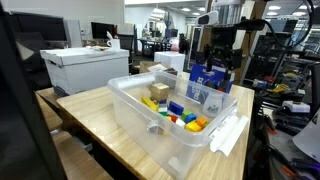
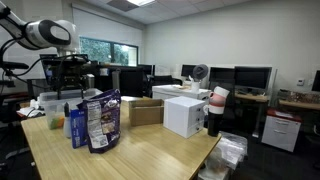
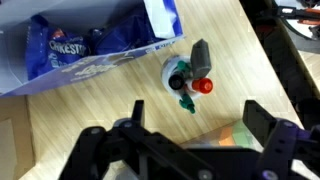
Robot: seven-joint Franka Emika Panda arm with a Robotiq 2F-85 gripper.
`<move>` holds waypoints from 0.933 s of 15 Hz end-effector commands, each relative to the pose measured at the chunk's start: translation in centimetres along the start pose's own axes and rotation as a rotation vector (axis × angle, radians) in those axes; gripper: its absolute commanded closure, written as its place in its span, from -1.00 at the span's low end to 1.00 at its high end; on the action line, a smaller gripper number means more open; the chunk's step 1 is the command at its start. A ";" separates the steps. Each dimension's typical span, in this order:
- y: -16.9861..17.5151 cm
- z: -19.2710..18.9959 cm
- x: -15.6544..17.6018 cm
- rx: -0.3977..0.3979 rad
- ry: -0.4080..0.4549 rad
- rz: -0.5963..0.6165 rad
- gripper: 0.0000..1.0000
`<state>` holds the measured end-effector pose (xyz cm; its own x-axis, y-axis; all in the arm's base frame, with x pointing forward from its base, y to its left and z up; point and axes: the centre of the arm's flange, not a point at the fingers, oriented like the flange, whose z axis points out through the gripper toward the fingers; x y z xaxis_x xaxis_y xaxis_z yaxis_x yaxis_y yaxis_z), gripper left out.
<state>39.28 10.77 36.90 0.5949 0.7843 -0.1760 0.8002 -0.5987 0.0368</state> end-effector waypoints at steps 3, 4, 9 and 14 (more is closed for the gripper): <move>0.5 -2.3 -1.3 -0.025 -0.047 0.177 -1.00; 0.7 -2.6 -1.5 -0.035 -0.038 0.213 -1.00; 1.1 -3.2 -1.4 -0.050 -0.079 0.370 -1.00; 1.6 -3.0 -1.5 -0.075 -0.164 0.567 -1.00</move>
<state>39.54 9.12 40.08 0.8720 0.4356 -0.2233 0.4751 -0.8629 0.1721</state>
